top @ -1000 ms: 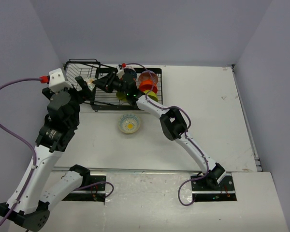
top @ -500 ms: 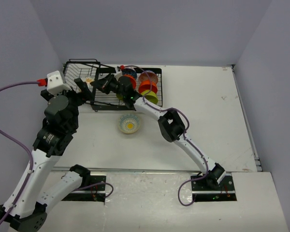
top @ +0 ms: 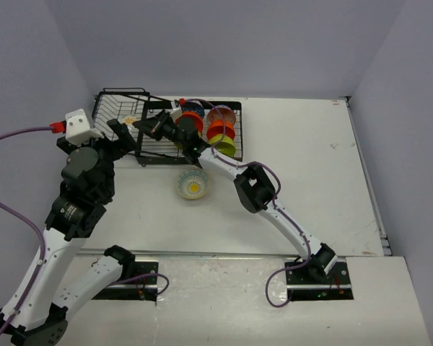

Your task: Unload the bowls from the dish rack

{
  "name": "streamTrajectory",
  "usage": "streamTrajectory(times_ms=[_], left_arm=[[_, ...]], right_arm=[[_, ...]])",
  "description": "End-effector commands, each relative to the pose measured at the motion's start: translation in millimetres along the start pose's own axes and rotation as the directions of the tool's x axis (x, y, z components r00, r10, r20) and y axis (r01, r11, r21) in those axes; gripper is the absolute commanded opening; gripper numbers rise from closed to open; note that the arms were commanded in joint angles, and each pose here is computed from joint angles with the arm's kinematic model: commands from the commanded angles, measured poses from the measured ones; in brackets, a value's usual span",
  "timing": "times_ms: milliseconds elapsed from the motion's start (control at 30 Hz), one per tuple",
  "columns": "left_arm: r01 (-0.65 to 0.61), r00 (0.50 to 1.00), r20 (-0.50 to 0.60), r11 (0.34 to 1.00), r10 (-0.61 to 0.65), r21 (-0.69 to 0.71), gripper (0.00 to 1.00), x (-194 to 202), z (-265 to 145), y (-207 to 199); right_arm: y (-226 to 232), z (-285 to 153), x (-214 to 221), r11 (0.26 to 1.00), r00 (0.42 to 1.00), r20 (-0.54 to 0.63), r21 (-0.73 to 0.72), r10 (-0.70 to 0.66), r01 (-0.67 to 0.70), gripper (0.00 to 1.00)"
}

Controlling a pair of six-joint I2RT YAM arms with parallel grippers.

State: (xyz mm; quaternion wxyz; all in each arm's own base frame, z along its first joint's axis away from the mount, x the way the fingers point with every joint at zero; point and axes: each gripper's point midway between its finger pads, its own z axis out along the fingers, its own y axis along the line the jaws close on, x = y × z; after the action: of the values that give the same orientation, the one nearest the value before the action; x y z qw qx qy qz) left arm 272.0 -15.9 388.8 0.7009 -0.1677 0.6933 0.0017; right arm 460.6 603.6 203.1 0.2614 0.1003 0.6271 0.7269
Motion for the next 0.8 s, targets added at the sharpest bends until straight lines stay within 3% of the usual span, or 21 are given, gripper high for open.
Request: streamTrajectory(times_ms=[0,333,633,767], left_arm=[[0.003,1.000,0.030,0.999,-0.002,-0.033,1.00,-9,-2,5],[-0.014,1.000,0.003,0.999,0.014,-0.046,1.00,1,4,2],[-0.022,1.000,-0.002,0.998,0.022,-0.052,1.00,5,5,4],[-0.027,0.999,0.016,0.996,0.029,-0.086,1.00,-6,0,13]], right_arm=[[102,0,0,0.972,0.998,0.025,-0.224,-0.060,0.064,0.00],[113,-14,-2,0.958,1.000,-0.020,-0.287,0.006,-0.011,0.00],[150,-28,-9,0.925,0.999,-0.037,-0.378,0.013,-0.025,0.00],[159,-28,-19,0.924,1.000,0.005,-0.383,-0.004,0.006,0.00]])
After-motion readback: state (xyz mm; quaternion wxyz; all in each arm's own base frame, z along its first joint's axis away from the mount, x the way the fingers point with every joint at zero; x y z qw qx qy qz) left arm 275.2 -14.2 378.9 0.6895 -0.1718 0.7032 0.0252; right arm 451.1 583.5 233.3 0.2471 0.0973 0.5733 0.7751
